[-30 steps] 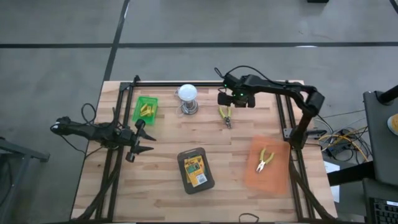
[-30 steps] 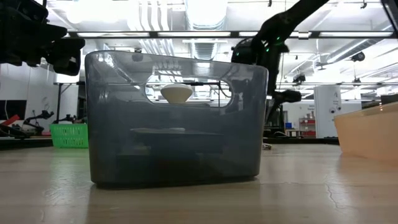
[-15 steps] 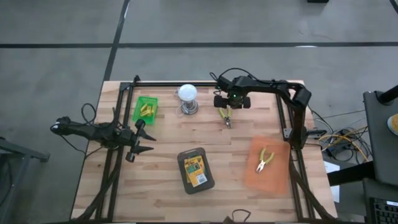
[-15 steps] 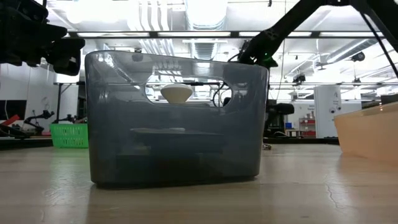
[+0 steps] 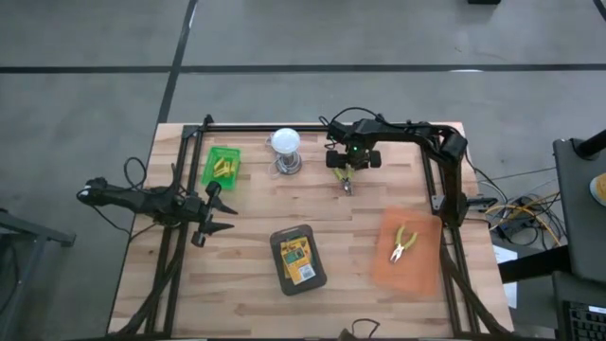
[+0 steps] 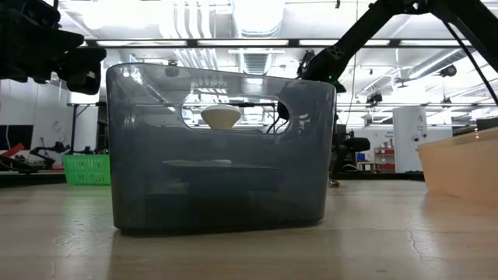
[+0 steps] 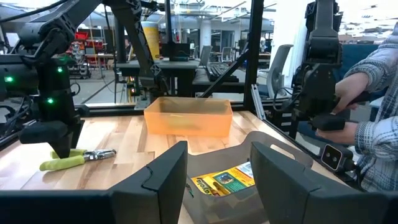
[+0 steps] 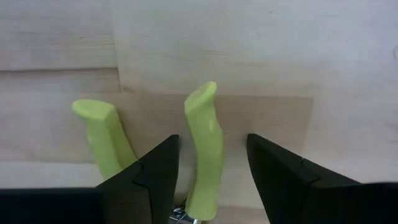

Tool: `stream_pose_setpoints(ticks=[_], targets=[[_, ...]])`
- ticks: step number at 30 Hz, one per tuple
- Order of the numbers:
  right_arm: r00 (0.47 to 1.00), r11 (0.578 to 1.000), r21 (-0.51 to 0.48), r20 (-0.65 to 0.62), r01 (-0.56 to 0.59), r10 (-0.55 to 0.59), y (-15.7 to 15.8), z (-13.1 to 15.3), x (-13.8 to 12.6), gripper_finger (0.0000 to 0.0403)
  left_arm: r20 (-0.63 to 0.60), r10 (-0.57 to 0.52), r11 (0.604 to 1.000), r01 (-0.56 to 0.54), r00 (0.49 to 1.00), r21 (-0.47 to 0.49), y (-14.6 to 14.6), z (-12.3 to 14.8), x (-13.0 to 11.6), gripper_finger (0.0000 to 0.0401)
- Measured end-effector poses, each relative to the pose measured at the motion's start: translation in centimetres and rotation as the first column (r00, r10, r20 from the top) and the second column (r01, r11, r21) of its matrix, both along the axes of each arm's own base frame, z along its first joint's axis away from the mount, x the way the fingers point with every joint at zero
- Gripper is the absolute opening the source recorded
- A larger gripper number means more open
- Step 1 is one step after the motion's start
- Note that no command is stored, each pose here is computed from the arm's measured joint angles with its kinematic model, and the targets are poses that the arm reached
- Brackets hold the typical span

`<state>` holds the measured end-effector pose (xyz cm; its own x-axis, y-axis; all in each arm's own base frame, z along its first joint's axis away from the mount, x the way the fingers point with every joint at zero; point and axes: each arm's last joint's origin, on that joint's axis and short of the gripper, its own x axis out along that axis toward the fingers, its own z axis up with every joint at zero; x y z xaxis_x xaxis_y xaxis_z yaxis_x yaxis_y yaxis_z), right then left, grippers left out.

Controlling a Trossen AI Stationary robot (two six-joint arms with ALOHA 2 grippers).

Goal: Pick & Place School Supplies
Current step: Put the green puncher into the orange bin

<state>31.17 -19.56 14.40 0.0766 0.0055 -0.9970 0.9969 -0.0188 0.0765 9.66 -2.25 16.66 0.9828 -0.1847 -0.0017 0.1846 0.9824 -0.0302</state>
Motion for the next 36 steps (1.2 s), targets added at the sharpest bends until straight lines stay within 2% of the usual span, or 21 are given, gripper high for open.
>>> stream_pose_setpoints(ticks=[6, 19, 29, 36], targets=[[1.0, 1.0, 0.0, -0.003, -0.009, 0.009, 0.0, 0.0, 0.0, 0.0149, 0.0, 0.0, 1.0, 0.0, 1.0, 0.0, 0.0, 0.0, 0.0, 0.0181], [1.0, 1.0, -0.001, 0.004, -0.009, 0.009, 0.0, 0.0, 0.0, 0.004, 0.0, 0.0, 1.0, 0.0, 1.0, 0.0, 0.0, 0.0, 0.0, 0.0181], [1.0, 1.0, -0.003, 0.015, -0.013, 0.013, 0.1, 0.4, 0.0, 0.0051, 0.0, 0.0, 1.0, 0.0, 1.0, 0.0, 0.0, 0.0, 0.0, 0.0181], [0.997, 0.997, -0.083, 0.075, -0.012, 0.019, 0.4, 4.0, -0.7, 0.0046, 0.0, 0.0, 1.0, 0.0, 1.0, 0.0, 0.0, 0.0, 0.0, 0.0181]])
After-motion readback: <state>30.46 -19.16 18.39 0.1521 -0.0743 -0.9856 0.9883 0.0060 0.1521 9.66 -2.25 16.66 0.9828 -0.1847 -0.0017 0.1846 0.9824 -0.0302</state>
